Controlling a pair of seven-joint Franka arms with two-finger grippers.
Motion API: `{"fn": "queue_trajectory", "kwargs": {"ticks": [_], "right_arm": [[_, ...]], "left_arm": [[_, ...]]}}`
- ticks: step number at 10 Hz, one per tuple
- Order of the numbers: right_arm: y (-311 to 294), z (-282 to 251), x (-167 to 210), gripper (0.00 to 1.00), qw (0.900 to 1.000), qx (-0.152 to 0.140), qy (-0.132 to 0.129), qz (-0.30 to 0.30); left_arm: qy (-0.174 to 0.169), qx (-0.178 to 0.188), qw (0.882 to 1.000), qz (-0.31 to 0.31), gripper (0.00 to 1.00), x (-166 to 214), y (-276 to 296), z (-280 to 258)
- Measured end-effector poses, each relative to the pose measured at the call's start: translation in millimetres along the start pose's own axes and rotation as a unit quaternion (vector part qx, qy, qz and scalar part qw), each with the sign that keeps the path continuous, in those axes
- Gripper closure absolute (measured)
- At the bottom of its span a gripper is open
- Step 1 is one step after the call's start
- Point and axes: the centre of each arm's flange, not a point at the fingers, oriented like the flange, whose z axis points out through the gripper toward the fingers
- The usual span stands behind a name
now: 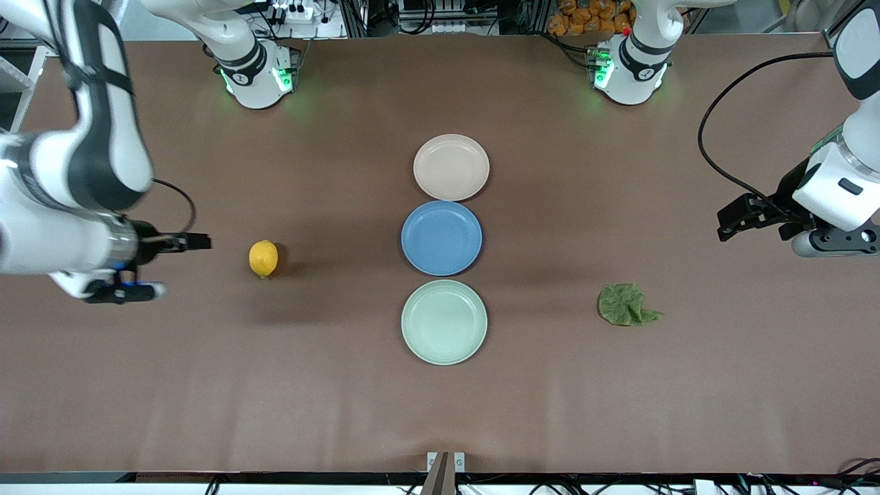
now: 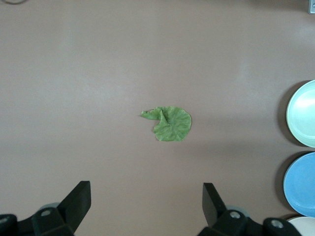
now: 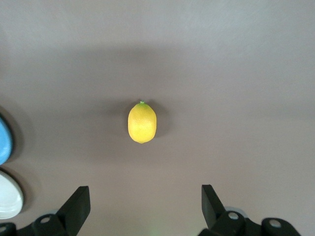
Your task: Pick lemon and lettuce from plates
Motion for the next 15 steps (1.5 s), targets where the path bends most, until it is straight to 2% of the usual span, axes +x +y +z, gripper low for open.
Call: {"fn": "queue_trajectory", "kwargs": {"ticks": [1,4,6,11,15], "right_arm": [[7.5,-29.3,-14.6,0.0,1.0,0.002,0.021,0.004],[23.4,-88.2,-48.6,0.0,0.997,-0.035,0.071,0.005],[19.6,-113.1,-60.9,0.0,0.995,-0.041,0.095,0.002],[4.3,-135.3,-80.6,0.0,0.992,-0.04,0.118,-0.005],[-10.6,-135.0,-80.3,0.0,0.991,-0.046,0.122,-0.009]], "left_arm": [[0.003,0.0,1.0,0.0,0.0,-2.2,0.1,-5.4],[0.0,0.0,1.0,0.001,0.0,-12.3,-0.1,-20.8],[-0.009,0.002,1.0,0.001,0.0,-15.9,-0.6,-22.0],[-0.007,0.002,1.0,0.001,0.0,-20.7,-1.3,-30.6],[-0.004,0.001,1.0,0.001,0.0,-24.8,-1.8,-41.5]]}}
